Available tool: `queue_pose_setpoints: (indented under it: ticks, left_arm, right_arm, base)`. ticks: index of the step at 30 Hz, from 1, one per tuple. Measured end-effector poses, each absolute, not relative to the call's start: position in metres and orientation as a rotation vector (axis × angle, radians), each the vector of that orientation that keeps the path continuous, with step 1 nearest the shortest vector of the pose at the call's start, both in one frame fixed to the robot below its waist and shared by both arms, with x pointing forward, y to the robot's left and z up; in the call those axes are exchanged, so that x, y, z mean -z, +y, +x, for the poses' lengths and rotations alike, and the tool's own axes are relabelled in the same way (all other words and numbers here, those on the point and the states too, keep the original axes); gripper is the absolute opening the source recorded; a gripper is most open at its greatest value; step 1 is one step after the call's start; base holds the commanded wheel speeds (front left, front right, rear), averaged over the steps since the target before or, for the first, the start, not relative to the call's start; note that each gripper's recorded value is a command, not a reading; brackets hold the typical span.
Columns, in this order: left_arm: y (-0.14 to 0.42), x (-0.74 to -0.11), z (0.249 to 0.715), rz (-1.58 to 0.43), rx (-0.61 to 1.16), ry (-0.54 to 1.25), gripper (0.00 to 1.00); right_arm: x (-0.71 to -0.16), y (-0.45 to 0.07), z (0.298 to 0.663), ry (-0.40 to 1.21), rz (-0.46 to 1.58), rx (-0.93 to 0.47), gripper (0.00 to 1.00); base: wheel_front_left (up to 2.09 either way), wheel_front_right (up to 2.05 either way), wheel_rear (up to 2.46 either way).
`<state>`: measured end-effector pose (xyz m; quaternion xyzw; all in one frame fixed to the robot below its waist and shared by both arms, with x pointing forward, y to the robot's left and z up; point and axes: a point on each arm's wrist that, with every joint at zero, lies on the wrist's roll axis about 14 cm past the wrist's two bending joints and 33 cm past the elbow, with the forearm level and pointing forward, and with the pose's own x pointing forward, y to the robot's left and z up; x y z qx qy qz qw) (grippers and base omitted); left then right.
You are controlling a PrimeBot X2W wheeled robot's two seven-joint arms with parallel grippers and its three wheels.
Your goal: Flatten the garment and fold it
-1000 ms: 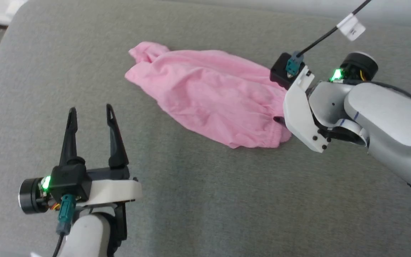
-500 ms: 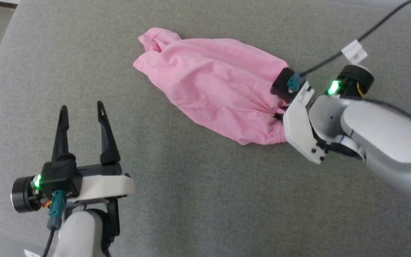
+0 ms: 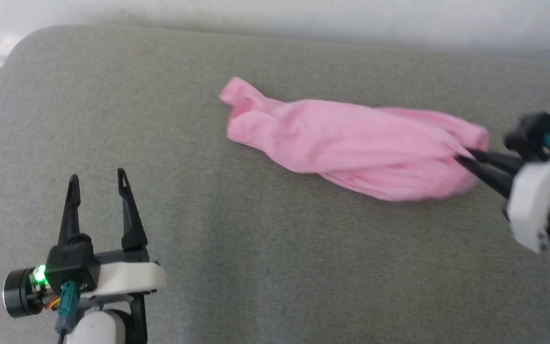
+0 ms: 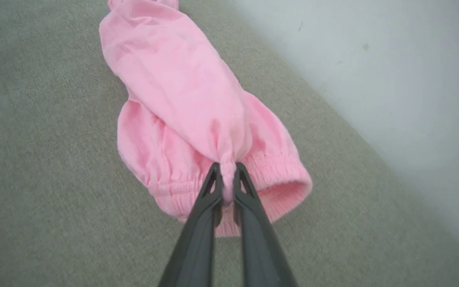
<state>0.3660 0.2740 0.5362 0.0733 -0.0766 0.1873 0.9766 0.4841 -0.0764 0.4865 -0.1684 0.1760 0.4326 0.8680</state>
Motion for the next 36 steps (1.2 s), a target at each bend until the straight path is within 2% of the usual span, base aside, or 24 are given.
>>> queue_pose_setpoints:
  ticks: [3,7,11,14,15,16,30,34,36]
  left_arm:
    - [0.266,-0.538,0.365,0.142,-0.351,-0.163,1.00]
    - [0.259,-0.540,0.365,0.131,-0.329,-0.173,1.00]
    - [0.253,-0.544,0.365,0.126,-0.310,-0.188,1.00]
    - [0.249,-0.541,0.363,0.126,-0.293,-0.177,1.00]
    - [0.248,-0.539,0.363,0.126,-0.290,-0.173,1.00]
    - [0.247,-0.539,0.362,0.125,-0.286,-0.171,1.00]
    - [0.237,-0.550,0.364,0.144,-0.246,-0.208,1.00]
    - [0.236,-0.547,0.367,0.148,-0.242,-0.200,1.00]
    - [0.236,-0.545,0.368,0.149,-0.241,-0.194,1.00]
  right_arm:
    - [-0.465,-0.120,0.459,0.473,-0.350,-0.832,0.00]
    - [-0.420,-0.164,0.407,0.667,-0.381,-0.783,0.00]
    - [-0.383,-0.176,0.352,0.826,-0.316,-0.769,0.00]
    - [-0.382,-0.177,0.344,0.815,-0.262,-0.736,0.00]
    - [-0.385,-0.177,0.347,0.788,-0.245,-0.722,0.84]
    - [-0.389,-0.176,0.352,0.752,-0.233,-0.707,1.00]
    - [-0.527,-0.179,0.418,0.136,-0.234,-0.533,1.00]
    - [-0.550,-0.166,0.434,0.090,-0.274,-0.538,1.00]
    - [-0.550,-0.157,0.444,0.136,-0.316,-0.560,1.00]
  base:
    - [0.00,0.00,0.00]
    - [0.00,0.00,0.00]
    - [0.00,0.00,0.00]
    - [0.00,0.00,0.00]
    - [0.00,0.00,0.00]
    - [0.00,0.00,0.00]
    - [0.00,0.00,0.00]
    - [0.00,0.00,0.00]
    - [0.00,0.00,0.00]
